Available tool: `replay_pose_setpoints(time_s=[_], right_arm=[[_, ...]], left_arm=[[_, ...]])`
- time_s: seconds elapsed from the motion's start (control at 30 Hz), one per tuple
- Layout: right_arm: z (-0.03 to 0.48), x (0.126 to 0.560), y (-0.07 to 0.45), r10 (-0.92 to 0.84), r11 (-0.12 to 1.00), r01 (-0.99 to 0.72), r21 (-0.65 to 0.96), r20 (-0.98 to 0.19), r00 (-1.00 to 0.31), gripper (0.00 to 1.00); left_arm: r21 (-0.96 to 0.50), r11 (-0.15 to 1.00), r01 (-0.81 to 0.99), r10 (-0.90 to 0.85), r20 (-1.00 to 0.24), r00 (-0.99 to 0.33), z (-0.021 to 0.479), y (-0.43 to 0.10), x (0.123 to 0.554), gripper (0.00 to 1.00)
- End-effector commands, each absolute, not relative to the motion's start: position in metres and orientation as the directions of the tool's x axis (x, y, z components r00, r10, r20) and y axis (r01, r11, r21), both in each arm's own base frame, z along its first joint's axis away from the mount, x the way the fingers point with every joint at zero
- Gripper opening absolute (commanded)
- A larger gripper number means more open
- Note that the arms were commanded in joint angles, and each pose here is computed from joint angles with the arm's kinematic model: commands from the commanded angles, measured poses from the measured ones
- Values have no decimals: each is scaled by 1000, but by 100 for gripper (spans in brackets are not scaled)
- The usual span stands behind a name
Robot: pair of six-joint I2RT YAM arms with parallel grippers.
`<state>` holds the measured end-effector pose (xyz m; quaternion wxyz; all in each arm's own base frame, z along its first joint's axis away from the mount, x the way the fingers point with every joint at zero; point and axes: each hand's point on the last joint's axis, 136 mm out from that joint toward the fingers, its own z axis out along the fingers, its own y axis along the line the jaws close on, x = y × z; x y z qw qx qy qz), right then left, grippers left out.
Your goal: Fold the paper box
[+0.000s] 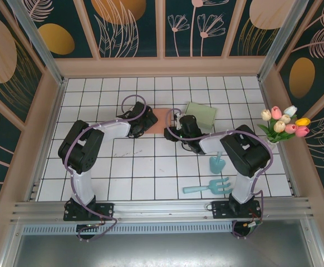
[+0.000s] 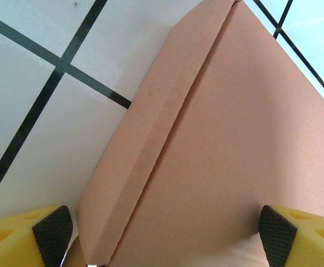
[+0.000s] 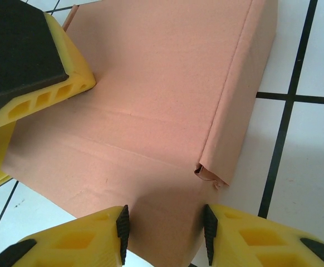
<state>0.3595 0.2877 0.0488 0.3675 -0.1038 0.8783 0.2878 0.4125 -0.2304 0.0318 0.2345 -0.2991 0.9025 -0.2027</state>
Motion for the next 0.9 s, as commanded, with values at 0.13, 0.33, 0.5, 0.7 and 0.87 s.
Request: replay_pose_setpoints(time_s=[0.13,0.33,0.5,0.7,0.87], right_arm=[[41,360,284,-6,843,-399,361,-735,-678,42],[41,361,286,-14,835,-417,358,-745,-667,42],[38,361,288,-17,828,-431,359,-752,-659,42],[31,360,290,-21,819,-445,362,-756,-654,42],[26,362,283,-33,836,-445,320,-782,-622,42]], left_arm=[[-391,774,-497,-621,-320,-715,-9,-203,404,89],[-395,773,-497,-623,-320,-714,-9,-203,405,89],[-391,774,-498,-621,-320,-715,-10,-202,404,89],[-389,775,-499,-620,-311,-720,-15,-203,403,89],[-385,779,-495,-615,-314,-723,-15,-202,403,89]])
